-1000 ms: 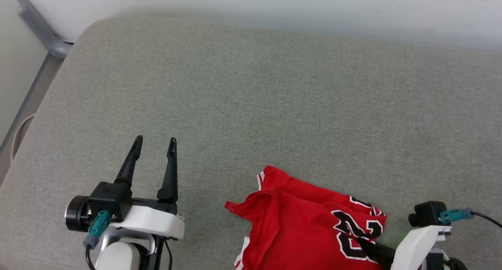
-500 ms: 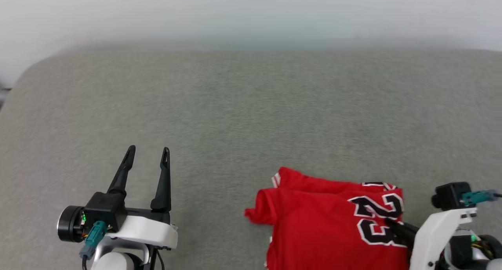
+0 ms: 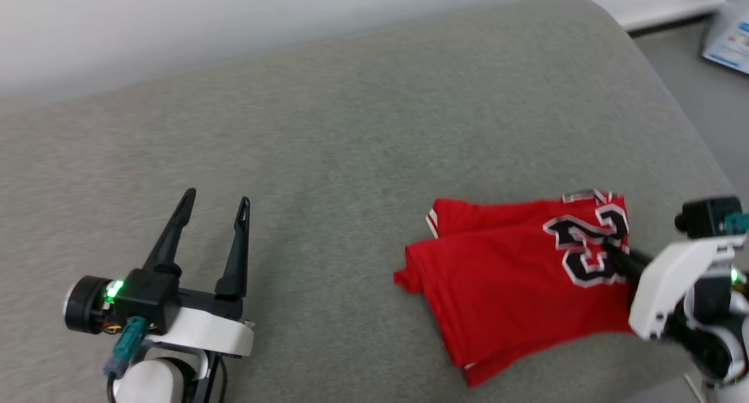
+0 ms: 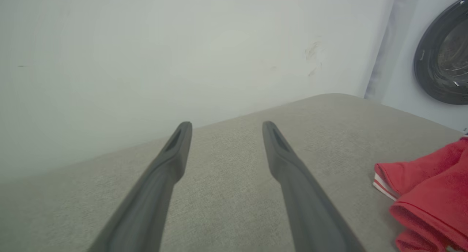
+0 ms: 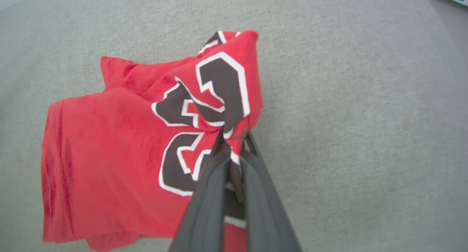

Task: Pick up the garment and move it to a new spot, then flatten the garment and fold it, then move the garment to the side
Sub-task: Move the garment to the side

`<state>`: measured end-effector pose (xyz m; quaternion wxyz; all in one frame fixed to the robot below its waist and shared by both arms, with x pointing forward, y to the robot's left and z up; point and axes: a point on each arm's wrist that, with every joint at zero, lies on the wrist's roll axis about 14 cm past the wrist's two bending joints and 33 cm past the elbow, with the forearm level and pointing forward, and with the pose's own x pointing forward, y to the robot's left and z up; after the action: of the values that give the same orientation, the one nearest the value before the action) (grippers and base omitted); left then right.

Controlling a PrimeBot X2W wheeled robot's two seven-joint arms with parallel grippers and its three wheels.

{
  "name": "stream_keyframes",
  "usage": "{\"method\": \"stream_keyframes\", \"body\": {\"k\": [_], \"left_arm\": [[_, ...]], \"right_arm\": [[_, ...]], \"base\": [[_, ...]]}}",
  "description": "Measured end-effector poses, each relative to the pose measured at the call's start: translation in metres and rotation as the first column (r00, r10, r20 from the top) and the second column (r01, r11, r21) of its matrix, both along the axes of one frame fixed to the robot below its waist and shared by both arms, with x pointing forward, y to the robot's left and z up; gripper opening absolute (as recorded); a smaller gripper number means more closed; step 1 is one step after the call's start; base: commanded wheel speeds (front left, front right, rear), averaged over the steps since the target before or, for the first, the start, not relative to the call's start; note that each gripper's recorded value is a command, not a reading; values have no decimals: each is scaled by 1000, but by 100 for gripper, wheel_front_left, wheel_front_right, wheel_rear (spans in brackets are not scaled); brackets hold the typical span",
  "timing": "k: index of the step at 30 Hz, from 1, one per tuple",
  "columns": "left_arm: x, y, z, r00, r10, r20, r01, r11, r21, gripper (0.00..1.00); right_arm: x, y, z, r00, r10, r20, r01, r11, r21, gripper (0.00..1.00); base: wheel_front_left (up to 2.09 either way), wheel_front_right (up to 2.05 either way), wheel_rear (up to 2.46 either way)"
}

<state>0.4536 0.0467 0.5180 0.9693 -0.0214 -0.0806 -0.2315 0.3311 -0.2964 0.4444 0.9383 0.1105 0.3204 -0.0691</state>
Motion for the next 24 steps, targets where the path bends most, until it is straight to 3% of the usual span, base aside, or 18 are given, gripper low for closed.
{"method": "stream_keyframes", "body": {"k": [7,15,20,24], "left_arm": [[24,-37,-14,993,-115,-14,115,993,-6,100],[53,-64,-19,980,-199,14,199,979,-37,100],[69,-63,-30,978,-207,18,207,977,-41,100],[77,-53,-45,983,-185,-1,184,982,-30,100]], "right_arm": [[22,-70,26,987,-147,60,155,977,-149,0],[50,-150,49,952,-282,117,305,904,-299,0],[70,-184,54,937,-320,138,349,857,-379,0],[80,-195,36,940,-326,103,337,835,-435,0]], "base": [[0,0,0],[0,0,0],[0,0,0],[0,0,0]]}}
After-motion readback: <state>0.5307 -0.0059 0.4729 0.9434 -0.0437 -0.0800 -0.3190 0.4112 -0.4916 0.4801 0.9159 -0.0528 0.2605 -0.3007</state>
